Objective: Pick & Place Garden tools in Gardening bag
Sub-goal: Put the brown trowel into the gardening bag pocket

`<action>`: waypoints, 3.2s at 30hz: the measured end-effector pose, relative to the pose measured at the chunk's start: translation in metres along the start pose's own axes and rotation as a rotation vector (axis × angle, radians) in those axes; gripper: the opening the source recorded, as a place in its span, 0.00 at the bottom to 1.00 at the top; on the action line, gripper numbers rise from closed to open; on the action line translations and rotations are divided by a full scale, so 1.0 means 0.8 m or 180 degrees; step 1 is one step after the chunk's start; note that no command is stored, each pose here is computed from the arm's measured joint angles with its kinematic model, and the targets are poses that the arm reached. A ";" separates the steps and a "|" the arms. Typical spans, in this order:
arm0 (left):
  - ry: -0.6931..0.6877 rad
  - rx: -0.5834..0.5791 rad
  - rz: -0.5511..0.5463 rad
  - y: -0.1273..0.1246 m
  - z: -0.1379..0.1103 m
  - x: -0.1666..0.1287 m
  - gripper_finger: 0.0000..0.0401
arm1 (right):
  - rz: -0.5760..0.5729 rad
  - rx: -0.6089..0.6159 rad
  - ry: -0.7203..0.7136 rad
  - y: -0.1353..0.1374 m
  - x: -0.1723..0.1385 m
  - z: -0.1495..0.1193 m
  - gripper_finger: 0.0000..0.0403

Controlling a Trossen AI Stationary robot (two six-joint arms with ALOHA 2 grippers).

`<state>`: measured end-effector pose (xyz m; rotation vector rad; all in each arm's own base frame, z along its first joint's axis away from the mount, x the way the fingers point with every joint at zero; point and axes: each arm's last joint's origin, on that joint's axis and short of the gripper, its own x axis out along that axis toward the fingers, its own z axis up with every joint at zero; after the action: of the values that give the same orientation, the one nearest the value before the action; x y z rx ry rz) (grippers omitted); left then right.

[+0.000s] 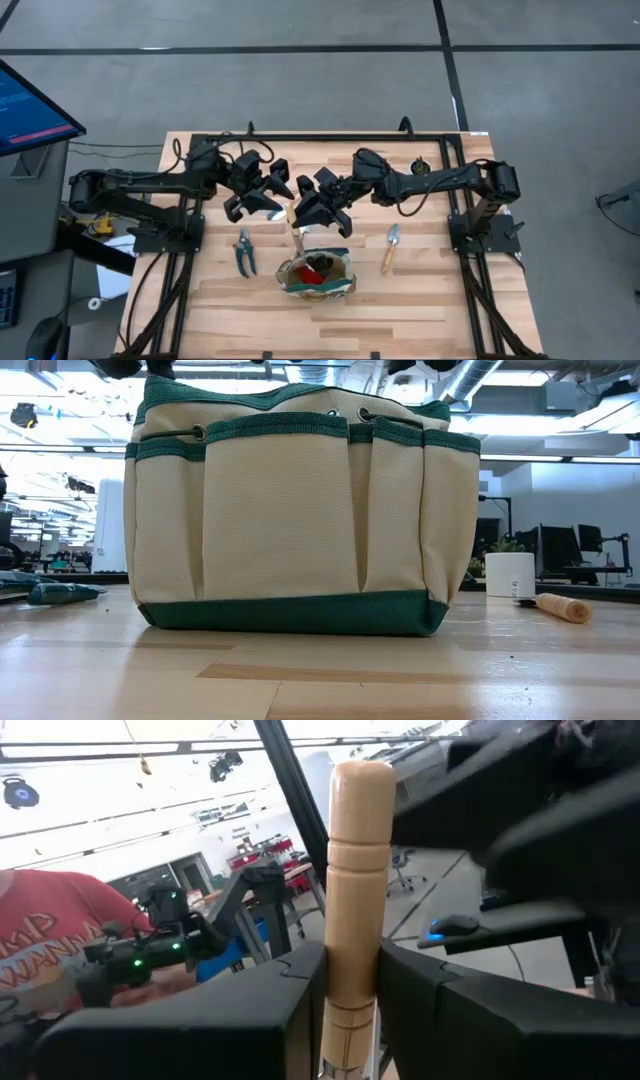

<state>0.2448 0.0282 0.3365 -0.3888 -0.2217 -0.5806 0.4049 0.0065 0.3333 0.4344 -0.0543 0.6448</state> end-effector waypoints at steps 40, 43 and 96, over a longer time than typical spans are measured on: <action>-0.0173 0.0027 -0.0177 0.004 -0.013 0.019 0.41 | -0.0039 -0.0010 0.0063 -0.011 -0.008 0.003 0.15; -0.0157 0.0007 -0.0172 0.006 -0.013 0.021 0.41 | -0.0004 0.0007 0.0109 -0.010 -0.008 0.002 0.15; -0.0102 -0.0083 -0.0201 0.011 -0.008 0.027 0.13 | 0.0316 0.0276 0.0340 -0.008 -0.014 0.005 0.52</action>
<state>0.2682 0.0214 0.3349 -0.4177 -0.2581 -0.6401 0.4002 -0.0061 0.3322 0.4824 0.0541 0.7693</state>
